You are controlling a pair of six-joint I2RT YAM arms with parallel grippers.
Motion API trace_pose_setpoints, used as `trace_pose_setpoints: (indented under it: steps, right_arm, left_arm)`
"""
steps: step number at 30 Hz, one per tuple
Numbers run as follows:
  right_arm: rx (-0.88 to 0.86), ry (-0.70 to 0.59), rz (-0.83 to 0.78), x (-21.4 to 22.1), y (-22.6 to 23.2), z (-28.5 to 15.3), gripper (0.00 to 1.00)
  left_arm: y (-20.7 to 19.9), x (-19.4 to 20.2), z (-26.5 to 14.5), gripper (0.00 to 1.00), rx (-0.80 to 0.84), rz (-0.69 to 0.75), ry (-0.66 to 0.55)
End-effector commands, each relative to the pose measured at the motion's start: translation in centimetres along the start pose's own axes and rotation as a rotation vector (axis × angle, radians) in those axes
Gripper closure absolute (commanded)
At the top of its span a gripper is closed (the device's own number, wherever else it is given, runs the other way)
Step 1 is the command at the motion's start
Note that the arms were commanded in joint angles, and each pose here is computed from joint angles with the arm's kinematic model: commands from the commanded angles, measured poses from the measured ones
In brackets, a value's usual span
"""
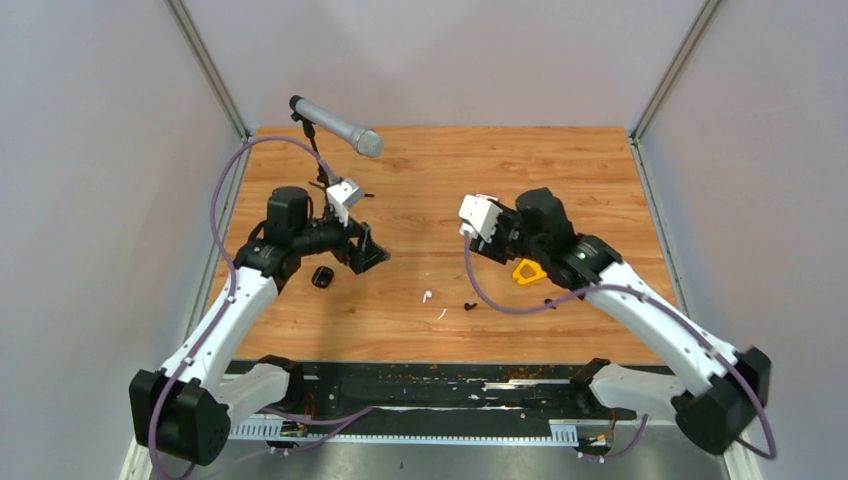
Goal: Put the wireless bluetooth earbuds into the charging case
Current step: Pick up the charging case at the center of the board.
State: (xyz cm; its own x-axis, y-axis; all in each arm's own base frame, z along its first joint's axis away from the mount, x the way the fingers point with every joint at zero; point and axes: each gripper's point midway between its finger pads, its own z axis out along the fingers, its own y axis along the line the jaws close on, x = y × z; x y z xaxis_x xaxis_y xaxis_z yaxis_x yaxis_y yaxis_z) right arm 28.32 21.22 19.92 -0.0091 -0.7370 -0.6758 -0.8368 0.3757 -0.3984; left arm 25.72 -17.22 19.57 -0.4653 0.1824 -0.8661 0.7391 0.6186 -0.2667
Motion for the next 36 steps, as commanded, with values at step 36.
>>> trace_pose_setpoints:
  steps: [36]
  right_arm:
    - [0.273, -0.473, -0.322, -14.7, -0.4, -4.7, 0.75]
  left_arm:
    - [-12.7, -12.8, 5.1, 0.35, 0.416, 0.155, -0.199]
